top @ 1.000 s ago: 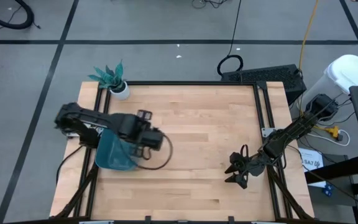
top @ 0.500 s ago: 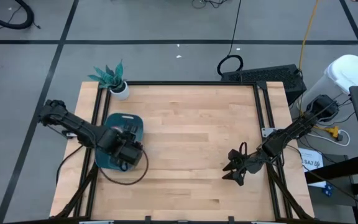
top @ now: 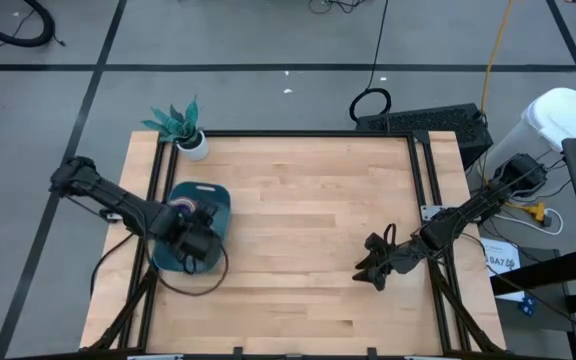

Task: Nest measuring cups in basket
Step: Put all the stacked measuring cups into the blue bin

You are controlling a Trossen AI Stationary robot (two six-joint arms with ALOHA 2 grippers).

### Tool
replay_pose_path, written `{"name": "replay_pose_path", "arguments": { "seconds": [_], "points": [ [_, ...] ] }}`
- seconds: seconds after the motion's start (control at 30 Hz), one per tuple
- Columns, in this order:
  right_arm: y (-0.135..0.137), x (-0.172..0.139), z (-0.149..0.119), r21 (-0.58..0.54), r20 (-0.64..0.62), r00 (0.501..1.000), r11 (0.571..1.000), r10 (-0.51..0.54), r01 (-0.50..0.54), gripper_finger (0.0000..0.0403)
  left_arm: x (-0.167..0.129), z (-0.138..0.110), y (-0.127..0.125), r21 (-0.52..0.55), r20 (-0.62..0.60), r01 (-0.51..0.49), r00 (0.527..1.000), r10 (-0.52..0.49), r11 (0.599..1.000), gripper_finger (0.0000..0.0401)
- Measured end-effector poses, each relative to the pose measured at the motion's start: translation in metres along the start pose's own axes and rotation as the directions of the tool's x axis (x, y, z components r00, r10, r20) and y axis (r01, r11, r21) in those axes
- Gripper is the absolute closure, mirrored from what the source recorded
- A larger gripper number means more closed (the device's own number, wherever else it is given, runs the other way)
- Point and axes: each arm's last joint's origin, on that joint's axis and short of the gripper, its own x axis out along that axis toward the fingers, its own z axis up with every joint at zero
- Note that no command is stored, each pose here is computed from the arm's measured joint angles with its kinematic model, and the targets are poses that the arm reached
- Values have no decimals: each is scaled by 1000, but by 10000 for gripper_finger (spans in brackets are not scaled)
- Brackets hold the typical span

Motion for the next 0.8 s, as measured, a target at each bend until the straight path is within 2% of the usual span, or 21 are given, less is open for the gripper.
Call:
{"name": "replay_pose_path", "arguments": {
  "seconds": [0.2,0.3,0.47,0.57,0.67,0.8],
  "points": [
    [-1,1,3,28,13,1000,1000,-6,6,163,1,-28,9,-203,88,-17,996,35,979,253],
    [-1,1,4,30,15,1000,1000,-1,0,163,3,-35,14,-297,96,-27,994,58,954,253],
    [-1,1,4,30,15,1000,1000,-1,0,163,16,-40,21,-390,63,-30,996,60,920,253],
    [-1,1,4,30,15,1000,1000,0,0,163,29,-39,27,-498,93,2,994,51,867,253],
    [-1,1,3,24,14,1000,1000,0,0,163,35,-38,30,-609,120,39,992,43,792,253],
    [-1,1,3,-1,14,1000,1000,0,0,163,36,-38,36,-718,122,37,990,74,695,253]
  ]
}}
